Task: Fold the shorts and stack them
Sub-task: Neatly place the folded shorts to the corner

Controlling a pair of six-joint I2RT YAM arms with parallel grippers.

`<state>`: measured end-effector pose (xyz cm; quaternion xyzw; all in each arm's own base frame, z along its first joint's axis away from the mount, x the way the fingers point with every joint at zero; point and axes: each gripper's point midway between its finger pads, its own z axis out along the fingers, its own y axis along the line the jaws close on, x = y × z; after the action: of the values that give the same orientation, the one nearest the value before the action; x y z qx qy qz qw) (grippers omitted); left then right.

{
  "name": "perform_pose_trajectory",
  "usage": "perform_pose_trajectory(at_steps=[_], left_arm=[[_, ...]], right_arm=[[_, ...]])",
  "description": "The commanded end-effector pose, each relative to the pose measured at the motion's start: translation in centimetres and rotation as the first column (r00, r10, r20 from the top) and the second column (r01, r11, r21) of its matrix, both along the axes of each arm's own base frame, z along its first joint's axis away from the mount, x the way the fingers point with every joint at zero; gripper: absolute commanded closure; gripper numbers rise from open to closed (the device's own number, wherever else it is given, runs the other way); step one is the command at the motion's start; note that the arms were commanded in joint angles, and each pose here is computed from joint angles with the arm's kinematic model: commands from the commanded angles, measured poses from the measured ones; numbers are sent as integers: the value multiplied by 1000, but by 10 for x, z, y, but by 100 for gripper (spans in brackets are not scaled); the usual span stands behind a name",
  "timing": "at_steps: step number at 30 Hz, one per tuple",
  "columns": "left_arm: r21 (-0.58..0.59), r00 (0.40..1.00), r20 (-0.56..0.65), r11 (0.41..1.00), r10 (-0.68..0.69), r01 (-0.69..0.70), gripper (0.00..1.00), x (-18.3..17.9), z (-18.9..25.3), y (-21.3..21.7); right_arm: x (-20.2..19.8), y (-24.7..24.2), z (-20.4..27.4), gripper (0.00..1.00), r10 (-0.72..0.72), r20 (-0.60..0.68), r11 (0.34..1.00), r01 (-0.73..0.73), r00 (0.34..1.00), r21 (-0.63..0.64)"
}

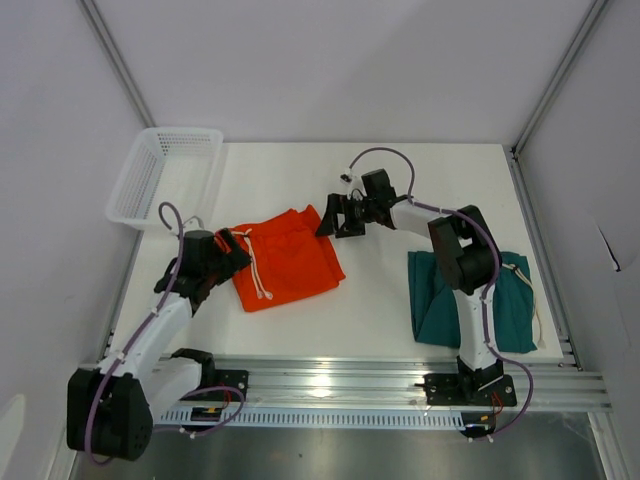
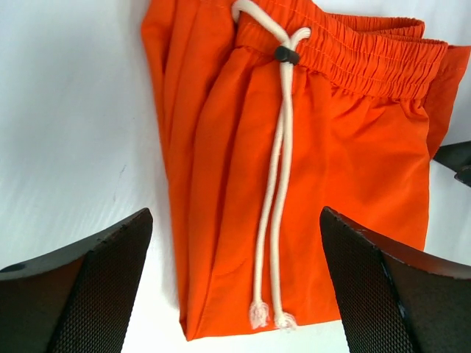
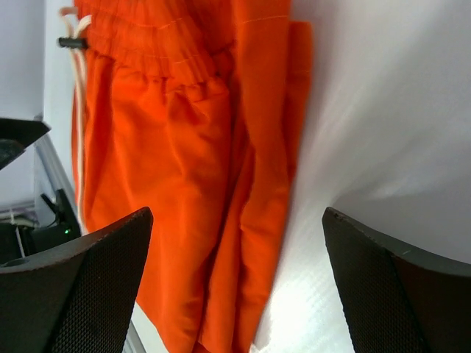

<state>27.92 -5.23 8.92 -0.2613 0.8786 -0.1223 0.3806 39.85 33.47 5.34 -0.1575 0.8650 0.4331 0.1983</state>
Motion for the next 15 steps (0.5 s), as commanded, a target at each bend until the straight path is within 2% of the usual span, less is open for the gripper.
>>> perform_pose_trajectory(at_steps=[1, 9, 12, 15], left_arm=[[-53, 998, 56, 998, 17, -14, 3, -4, -1, 3], [-81, 996, 68, 996, 50, -44, 3, -17, -24, 26], [-103, 996, 87, 994, 37, -28, 3, -18, -28, 27], [-134, 996, 93, 991, 11, 1, 3, -14, -31, 24]], right_arm=[[-4, 18, 0, 0, 60, 15, 998, -61, 998, 35], [-22, 34, -21, 2, 92, -18, 996, -91, 996, 6], [-26, 36, -26, 14, 97, -34, 995, -97, 995, 14], [-30, 36, -32, 19, 100, -51, 995, -98, 994, 25]])
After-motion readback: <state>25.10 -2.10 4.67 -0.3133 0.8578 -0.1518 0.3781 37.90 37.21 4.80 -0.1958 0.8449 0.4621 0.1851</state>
